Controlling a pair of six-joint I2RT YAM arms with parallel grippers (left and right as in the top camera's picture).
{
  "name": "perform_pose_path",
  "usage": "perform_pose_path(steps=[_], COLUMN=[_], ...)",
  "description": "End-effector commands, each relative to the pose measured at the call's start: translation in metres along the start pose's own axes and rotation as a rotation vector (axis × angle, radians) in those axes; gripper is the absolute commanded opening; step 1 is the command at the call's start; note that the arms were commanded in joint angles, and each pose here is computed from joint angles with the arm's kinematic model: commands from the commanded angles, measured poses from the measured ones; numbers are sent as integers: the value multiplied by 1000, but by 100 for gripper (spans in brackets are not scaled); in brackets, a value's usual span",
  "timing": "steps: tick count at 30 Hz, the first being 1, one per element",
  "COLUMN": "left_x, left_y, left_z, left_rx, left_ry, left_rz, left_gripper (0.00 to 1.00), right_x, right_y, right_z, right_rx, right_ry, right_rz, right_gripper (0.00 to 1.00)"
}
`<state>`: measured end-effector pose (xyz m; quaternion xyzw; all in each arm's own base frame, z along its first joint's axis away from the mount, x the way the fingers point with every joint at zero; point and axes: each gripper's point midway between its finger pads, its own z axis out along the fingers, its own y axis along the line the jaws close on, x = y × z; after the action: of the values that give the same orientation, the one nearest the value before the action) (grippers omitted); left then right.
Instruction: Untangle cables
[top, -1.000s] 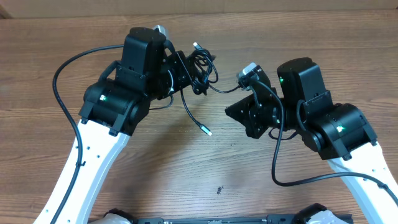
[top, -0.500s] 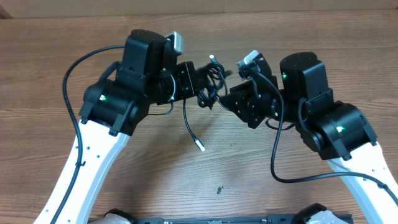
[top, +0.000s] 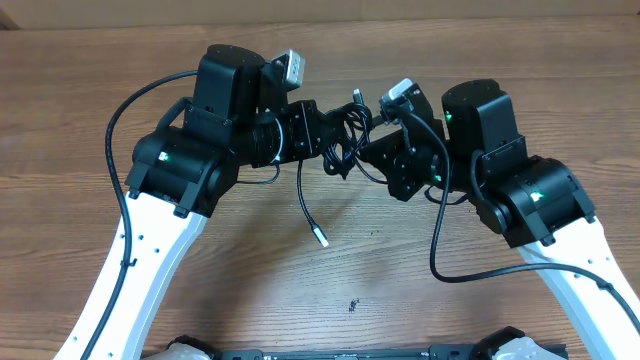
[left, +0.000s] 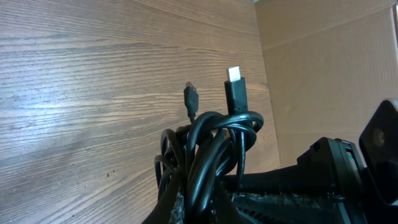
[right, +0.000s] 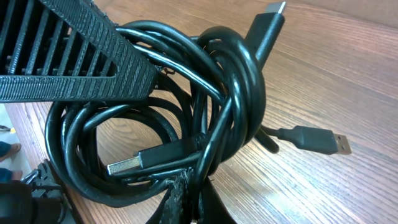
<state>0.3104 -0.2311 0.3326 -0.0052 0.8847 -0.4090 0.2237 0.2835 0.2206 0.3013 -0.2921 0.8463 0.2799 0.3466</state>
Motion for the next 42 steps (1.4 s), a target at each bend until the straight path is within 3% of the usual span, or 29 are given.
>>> perform_pose_path(steps=[1,13,21,27,30,34,37,42], left_x=[-2,-35,-39,-30,-21,-12,-7,-2], left_y=[-19,13,23,15,9,11,11,-1], left_z=[-13,-29,-31,-30,-29,-28,-28,-29], left_rx=[55,-15,-51,-15,17,12,18,85], left_ry=[-25,-140,-166,-110,-63,-27,-4,29], left_rz=[17,-221,-232,-139,-51,5,1,31], left_gripper=[4,4,4,4,5,4,4,4], right_x=[9,41,42,27,15,4,-3,-6], right_y=[7,16,28,27,27,27,26,21], right_z=[3,0,3,5,6,7,7,8], right_rx=[-35,-68,-95,-94,-94,-92,-84,-58], right_ry=[40,167,176,114,68,22,-6,-14], right_rz=[9,60,32,4,-17,-38,-51,-51], right_gripper=[4,4,4,4,21,24,34,34])
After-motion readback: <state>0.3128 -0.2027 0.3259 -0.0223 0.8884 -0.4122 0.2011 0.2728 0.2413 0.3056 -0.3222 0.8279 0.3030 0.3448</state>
